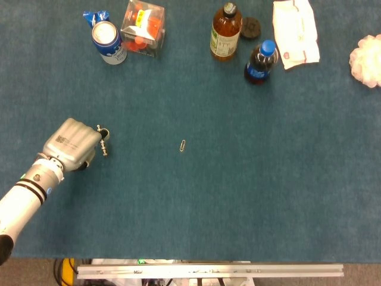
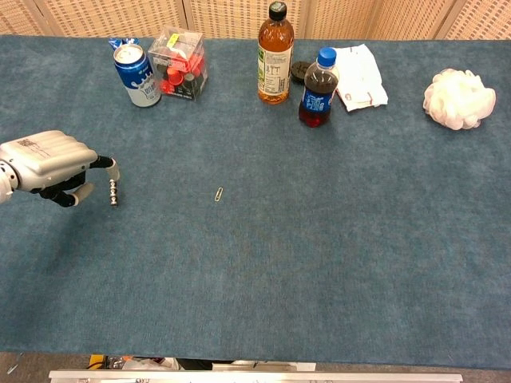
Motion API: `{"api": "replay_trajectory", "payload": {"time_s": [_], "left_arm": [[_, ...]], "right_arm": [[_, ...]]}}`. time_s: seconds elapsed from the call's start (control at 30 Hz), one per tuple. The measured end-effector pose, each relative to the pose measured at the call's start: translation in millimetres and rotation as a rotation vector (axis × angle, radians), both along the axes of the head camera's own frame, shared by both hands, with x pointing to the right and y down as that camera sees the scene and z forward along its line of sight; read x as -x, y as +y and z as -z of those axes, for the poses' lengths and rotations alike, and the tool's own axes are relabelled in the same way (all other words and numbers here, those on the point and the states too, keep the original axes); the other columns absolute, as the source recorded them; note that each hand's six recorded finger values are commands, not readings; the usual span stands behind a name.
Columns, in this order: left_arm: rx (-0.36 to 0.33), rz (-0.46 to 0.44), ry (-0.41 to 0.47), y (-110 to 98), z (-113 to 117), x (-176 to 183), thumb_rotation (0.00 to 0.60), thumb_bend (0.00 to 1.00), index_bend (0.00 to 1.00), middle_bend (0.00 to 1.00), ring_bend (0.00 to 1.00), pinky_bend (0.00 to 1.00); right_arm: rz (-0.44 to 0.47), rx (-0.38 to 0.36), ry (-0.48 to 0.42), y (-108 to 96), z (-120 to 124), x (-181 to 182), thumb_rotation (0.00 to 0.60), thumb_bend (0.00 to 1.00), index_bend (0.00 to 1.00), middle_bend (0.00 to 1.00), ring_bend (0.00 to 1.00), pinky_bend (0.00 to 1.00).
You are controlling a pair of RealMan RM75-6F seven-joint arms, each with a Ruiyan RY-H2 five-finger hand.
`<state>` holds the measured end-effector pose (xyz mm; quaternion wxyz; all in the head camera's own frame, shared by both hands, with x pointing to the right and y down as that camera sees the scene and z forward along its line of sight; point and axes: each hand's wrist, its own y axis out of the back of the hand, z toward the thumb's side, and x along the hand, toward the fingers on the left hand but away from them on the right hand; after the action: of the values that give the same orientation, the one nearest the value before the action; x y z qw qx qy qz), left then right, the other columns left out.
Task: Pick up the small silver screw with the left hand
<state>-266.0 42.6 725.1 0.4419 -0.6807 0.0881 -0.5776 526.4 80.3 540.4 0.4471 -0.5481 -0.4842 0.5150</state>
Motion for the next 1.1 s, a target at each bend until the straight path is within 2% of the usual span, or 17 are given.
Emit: {"api": "replay_trajectory", "payload": {"time_s": [0.63,1.1], "left_arm": [[-0.012,0.013,-0.026,-13,-24,-9,0.600,0.58,0.23,0.91,0.86,0.91],[-0.004,0.036,-0.092,-15,-31,5,0.600,0.58,0.24,0.91,0.86,0.91]], "right_arm": [[-0.022,-0.004,0.001,5,1,-8,0.600,0.30,0.14,0.34,0.34,0.41],[-0.021,-0.006,-0.001,6,1,-8,0.600,0.30,0.14,0.34,0.34,0.41]]}}
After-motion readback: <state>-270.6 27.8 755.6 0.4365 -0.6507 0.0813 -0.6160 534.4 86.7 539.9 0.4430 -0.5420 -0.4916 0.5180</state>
